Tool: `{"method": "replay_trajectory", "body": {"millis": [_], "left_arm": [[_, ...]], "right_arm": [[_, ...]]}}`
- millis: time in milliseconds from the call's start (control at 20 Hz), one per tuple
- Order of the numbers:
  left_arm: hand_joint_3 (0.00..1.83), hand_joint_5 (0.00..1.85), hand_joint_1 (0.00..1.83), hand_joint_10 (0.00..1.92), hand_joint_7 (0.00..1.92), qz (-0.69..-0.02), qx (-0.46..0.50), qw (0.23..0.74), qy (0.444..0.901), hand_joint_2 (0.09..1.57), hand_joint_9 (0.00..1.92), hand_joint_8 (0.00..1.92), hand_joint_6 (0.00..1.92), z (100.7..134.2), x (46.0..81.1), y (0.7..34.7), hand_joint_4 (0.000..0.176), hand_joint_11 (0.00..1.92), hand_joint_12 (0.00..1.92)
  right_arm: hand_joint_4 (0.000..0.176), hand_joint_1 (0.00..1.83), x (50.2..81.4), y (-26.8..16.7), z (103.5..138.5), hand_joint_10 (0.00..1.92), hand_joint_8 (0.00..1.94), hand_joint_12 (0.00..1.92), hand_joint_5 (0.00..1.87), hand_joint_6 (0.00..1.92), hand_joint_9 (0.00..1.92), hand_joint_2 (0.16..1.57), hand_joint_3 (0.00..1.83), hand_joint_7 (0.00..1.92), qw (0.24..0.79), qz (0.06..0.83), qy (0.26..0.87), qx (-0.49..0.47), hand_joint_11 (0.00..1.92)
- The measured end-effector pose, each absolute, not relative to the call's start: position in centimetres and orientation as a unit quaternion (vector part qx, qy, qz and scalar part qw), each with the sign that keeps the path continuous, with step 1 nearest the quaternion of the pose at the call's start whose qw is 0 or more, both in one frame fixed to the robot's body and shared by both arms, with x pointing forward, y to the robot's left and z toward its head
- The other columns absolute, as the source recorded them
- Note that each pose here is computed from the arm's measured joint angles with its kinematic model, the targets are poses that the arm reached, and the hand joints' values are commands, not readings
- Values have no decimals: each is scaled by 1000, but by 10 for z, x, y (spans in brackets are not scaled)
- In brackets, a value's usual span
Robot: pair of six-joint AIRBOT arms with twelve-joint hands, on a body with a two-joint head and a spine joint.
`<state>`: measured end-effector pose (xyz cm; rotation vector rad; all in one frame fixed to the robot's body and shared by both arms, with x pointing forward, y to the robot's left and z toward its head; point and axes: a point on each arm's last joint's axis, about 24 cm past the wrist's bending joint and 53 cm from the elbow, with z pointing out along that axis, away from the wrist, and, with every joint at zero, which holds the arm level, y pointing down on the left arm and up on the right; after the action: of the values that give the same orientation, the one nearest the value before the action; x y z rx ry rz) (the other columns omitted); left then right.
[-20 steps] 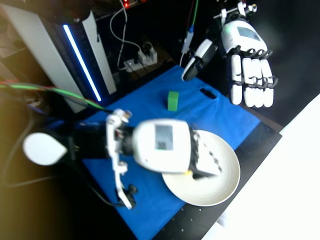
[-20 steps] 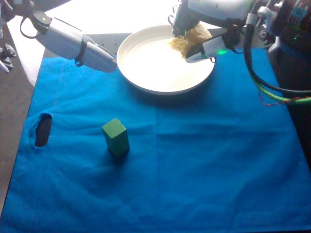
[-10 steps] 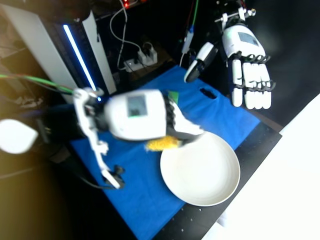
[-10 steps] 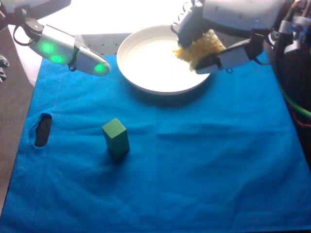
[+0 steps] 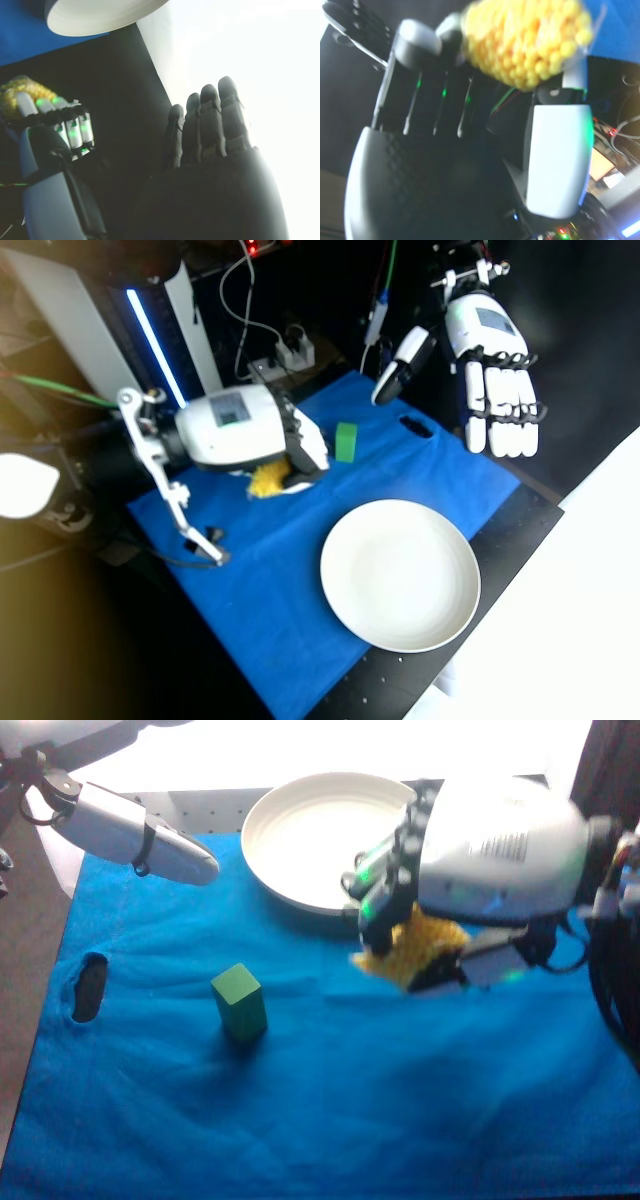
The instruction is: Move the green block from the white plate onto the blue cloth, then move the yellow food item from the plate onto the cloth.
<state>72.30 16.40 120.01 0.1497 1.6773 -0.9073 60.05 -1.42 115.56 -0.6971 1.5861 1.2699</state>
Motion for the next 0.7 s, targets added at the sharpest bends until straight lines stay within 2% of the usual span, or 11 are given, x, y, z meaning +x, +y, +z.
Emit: {"method": "replay_trajectory", "body": {"millis": [50, 150, 200, 350, 400, 450, 500, 550, 600, 650, 700], "left_arm": [[6, 121, 648, 3, 148, -388, 64, 576, 716, 761, 129, 4, 0, 1200, 723, 164, 57, 70, 157], [5, 120, 650, 2, 141, -390, 65, 576, 715, 762, 126, 0, 0, 1201, 722, 163, 55, 68, 154], [0, 131, 659, 3, 141, -390, 65, 576, 715, 742, 131, 1, 4, 1201, 722, 162, 66, 73, 154], [0, 136, 664, 4, 140, -390, 65, 575, 716, 740, 134, 0, 5, 1200, 722, 163, 73, 73, 153], [0, 135, 666, 4, 138, -390, 65, 576, 716, 734, 137, 0, 4, 1200, 722, 163, 66, 72, 152], [0, 135, 666, 4, 138, -390, 65, 576, 716, 734, 137, 0, 4, 1200, 722, 163, 66, 72, 152], [0, 130, 662, 2, 135, -390, 65, 575, 716, 734, 133, 0, 1, 1200, 722, 162, 70, 67, 149], [0, 127, 662, 1, 132, -391, 65, 575, 716, 736, 130, 0, 0, 1200, 721, 162, 71, 66, 148], [0, 143, 674, 2, 145, -391, 65, 575, 716, 714, 136, 4, 6, 1200, 721, 162, 85, 69, 146], [0, 148, 684, 1, 147, -391, 65, 575, 716, 703, 133, 5, 7, 1200, 721, 162, 86, 65, 143], [0, 144, 684, 1, 145, -391, 65, 575, 716, 699, 134, 4, 5, 1200, 721, 162, 78, 68, 144]], "right_arm": [[0, 1262, 598, -12, 1146, 1418, 1122, 1848, 1172, 434, 816, 1064, 0, 1061, 469, 518, 656, -287, 616], [0, 1198, 594, -9, 1137, 1464, 967, 1877, 1206, 568, 770, 1024, 0, 1035, 460, 517, 661, -291, 608], [0, 1209, 594, -8, 1136, 1402, 971, 1800, 1179, 579, 948, 1039, 0, 1102, 460, 518, 660, -290, 753], [0, 1193, 596, -6, 1136, 1686, 1323, 1916, 1159, 657, 980, 1038, 0, 1051, 460, 520, 661, -285, 865], [0, 1193, 595, -7, 1133, 1889, 1646, 1921, 1155, 666, 1138, 1038, 0, 1055, 458, 520, 663, -285, 1167], [0, 1193, 595, -7, 1132, 1889, 1646, 1921, 1155, 666, 1138, 1038, 0, 1055, 457, 519, 664, -285, 1167], [0, 1188, 594, -7, 1130, 1621, 1318, 1887, 1132, 710, 1172, 1045, 1, 1072, 456, 518, 665, -285, 1071], [0, 1253, 595, -7, 1130, 1433, 982, 1787, 1052, 827, 881, 1071, 1, 1068, 456, 517, 667, -284, 664], [2, 874, 595, -7, 1129, 516, 121, 1085, 730, 82, 634, 889, 0, 849, 456, 516, 667, -284, 356], [41, 779, 595, -7, 1129, 262, 24, 1054, 613, 16, 589, 853, 0, 737, 456, 516, 668, -284, 232], [111, 644, 596, -7, 1129, 97, 4, 991, 375, 2, 423, 831, 0, 486, 456, 516, 668, -283, 46]]}}
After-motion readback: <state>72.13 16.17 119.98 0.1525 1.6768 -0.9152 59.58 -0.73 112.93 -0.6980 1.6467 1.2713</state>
